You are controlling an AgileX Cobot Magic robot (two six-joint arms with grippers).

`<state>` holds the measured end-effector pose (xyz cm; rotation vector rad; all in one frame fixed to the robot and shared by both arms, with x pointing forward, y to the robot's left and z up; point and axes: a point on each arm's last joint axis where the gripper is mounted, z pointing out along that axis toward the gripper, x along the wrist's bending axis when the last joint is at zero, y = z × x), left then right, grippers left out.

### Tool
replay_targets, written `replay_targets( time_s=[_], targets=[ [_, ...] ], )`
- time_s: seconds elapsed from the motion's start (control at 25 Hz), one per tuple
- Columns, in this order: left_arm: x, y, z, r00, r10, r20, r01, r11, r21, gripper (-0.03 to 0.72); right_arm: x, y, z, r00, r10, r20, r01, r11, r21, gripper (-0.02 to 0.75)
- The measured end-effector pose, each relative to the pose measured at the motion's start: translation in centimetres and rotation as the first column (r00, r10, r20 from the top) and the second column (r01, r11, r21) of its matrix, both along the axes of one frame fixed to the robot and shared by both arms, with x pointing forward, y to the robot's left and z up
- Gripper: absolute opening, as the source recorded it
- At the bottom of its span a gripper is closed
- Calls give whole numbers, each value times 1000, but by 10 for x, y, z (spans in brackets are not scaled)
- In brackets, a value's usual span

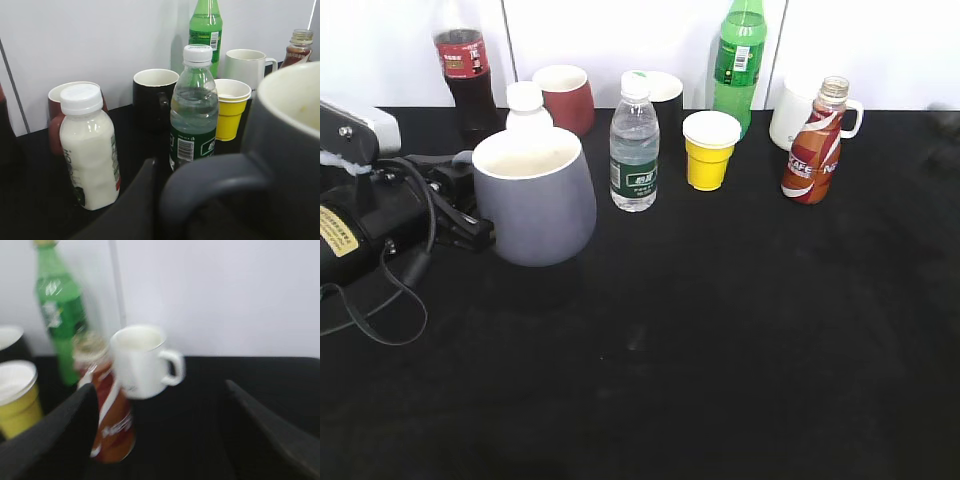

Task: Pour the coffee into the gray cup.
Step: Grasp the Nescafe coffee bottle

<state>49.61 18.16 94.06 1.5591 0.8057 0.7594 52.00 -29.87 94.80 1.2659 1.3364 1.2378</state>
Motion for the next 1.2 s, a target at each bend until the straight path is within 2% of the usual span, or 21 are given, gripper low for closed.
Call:
replay_targets(
  time_s=[0.12, 0.24, 0.32, 0.44, 0.48, 0.92, 1.2],
  targets=[
    [0, 0, 0, 1000, 0, 0, 0, 1000, 0, 57, 6, 9, -38, 997, 68, -45, -68, 998, 7, 555],
    [0, 0, 0, 1000, 0, 1, 0, 1000, -1, 57, 7, 37, -64, 989, 93, -115, -100, 993, -59, 555],
    [0, 0, 0, 1000, 0, 4, 0, 1000, -3, 57, 15, 51, -74, 987, 112, -111, -120, 990, -70, 556],
    [0, 0, 1, 1000, 0, 7, 0, 1000, -5, 57, 32, 54, -86, 989, 99, -109, -106, 992, -69, 661],
    [0, 0, 1, 1000, 0, 8, 0, 1000, -6, 57, 37, 55, -89, 990, 99, -104, -106, 992, -69, 671],
    [0, 0, 2, 1000, -1, 15, 1, 1000, -11, 57, 98, 64, -122, 996, 78, -45, -79, 997, -22, 673],
    [0, 0, 2, 1000, -1, 15, 1, 1000, -11, 57, 132, 69, -142, 995, 73, -72, -74, 997, -22, 655]
  ],
)
